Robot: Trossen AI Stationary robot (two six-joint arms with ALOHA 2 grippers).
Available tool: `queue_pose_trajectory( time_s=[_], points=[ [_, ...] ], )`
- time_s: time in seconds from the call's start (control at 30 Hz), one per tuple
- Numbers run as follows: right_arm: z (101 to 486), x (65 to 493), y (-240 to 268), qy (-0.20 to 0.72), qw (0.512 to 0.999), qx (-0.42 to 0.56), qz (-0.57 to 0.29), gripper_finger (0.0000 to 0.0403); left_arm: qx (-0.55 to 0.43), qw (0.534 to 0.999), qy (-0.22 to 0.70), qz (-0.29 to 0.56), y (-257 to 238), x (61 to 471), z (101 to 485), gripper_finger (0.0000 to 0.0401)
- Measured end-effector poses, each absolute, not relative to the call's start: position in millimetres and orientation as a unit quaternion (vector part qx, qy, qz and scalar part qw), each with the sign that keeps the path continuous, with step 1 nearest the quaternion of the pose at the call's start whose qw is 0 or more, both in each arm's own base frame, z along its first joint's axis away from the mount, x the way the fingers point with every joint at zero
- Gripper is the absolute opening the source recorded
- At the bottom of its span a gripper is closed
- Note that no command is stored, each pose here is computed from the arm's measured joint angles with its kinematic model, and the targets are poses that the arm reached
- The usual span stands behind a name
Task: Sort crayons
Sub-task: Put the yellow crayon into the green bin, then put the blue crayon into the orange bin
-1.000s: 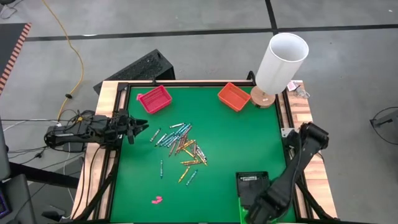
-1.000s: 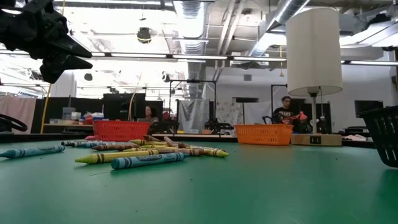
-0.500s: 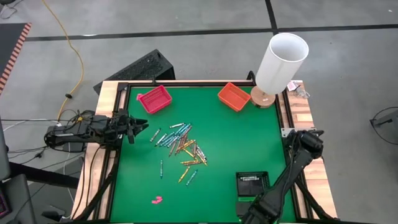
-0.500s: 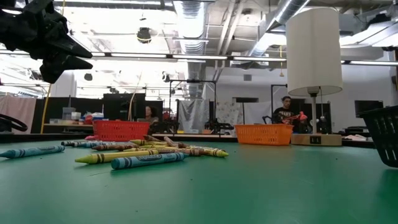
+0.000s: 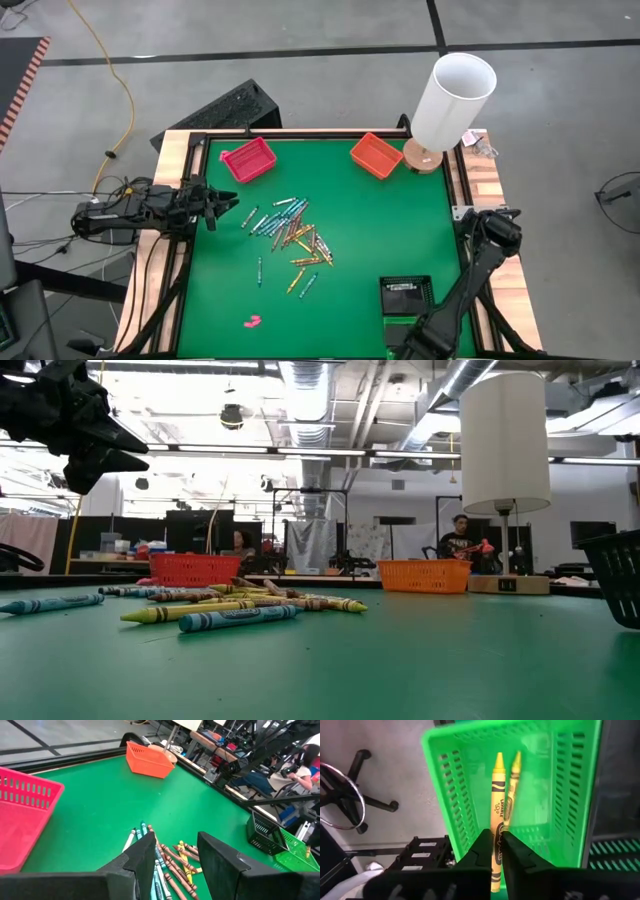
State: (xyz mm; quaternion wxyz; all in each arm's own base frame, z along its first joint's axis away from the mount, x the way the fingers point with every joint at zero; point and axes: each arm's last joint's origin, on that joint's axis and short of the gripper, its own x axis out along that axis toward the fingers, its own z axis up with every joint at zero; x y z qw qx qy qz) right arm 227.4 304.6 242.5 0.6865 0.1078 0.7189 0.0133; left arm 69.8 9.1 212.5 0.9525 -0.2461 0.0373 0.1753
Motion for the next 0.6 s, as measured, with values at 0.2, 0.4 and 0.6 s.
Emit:
queue_pose_trajectory(
  time_s=[0.2, 0.4, 0.6],
  points=[
    [242.2, 222.4, 304.4, 0.726, 0.679, 0.108, -0.007, 0.0057, -0.247, 0.952, 0.037, 0.175, 9.1, 69.8, 212.5, 0.0135],
    [242.8, 223.6, 303.6, 0.725, 0.680, 0.110, -0.005, 0.0078, -0.247, 0.952, 0.037, 0.175, 9.1, 69.8, 212.5, 0.0135],
    [263.9, 238.4, 284.1, 0.702, 0.698, 0.144, 0.011, 0.0083, -0.247, 0.952, 0.037, 0.176, 9.2, 69.8, 212.5, 0.0135]
  ],
)
